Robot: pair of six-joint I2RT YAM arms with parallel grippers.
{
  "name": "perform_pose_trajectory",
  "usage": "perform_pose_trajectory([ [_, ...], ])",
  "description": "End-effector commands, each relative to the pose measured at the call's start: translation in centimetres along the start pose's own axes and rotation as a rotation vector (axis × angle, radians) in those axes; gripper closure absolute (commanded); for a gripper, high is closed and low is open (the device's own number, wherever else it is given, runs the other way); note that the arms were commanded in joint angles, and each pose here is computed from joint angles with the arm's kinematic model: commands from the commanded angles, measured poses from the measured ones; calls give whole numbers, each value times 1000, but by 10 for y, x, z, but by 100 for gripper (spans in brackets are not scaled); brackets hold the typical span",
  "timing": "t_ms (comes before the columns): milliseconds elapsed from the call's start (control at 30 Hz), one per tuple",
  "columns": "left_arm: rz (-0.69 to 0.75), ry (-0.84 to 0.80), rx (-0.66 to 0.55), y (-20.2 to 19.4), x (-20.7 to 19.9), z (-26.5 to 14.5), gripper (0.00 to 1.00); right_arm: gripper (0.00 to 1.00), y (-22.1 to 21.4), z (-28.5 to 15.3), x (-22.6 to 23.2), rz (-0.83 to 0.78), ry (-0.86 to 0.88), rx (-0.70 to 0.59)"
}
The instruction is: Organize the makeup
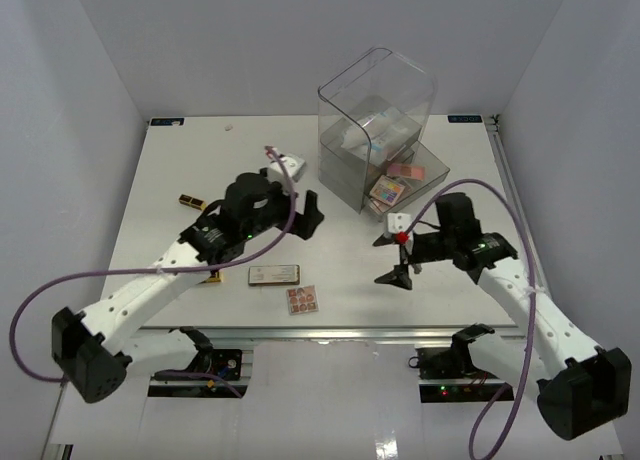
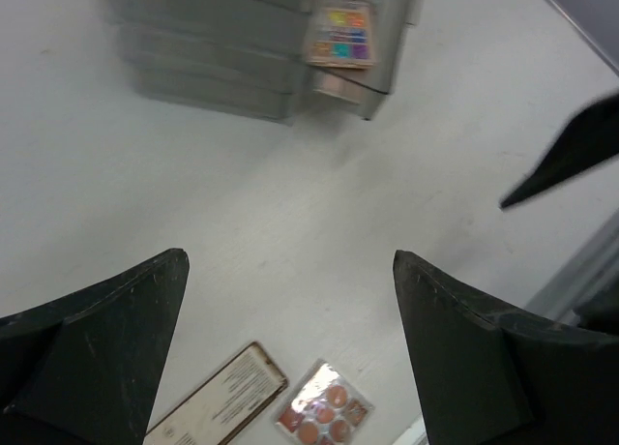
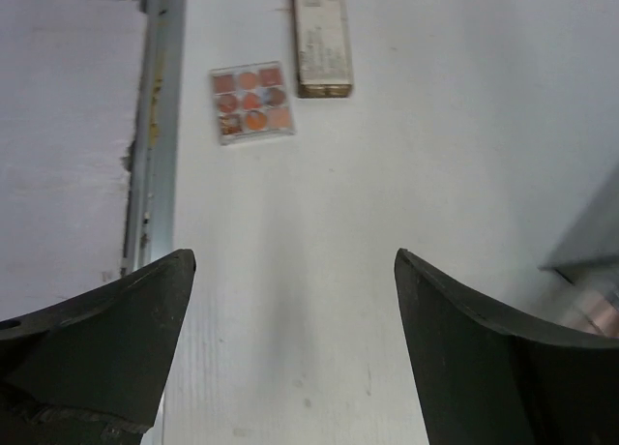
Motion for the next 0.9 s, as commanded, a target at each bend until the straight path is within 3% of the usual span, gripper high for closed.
perform_pose_trajectory([
  [0, -91, 86, -48, -13, 44, -39, 2, 10, -5, 47, 7, -51, 160, 147],
  [167, -95, 292, -162, -23, 77, -66, 2, 10, -6, 119, 17, -69, 249, 294],
  [267, -100, 390, -263, -25, 90, -78, 2, 10, 2, 157, 12, -98, 179, 348],
  [400, -113, 452, -316, -25, 99, -89, 2, 10, 12, 196, 23, -110, 159, 298],
  [867, -132, 468, -342, -22, 108, -95, 2, 10, -1, 229, 50, -71, 253, 311],
])
Point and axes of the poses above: each gripper's point midway between its finger pads, its own z axis out along the fingers, its own x axis along the line the jaws close on, y = z × x, the point moved 7 cm from there along -z, back along the fingers, and after that the axes turned 14 degrees about -z, right-handed, at the moved point
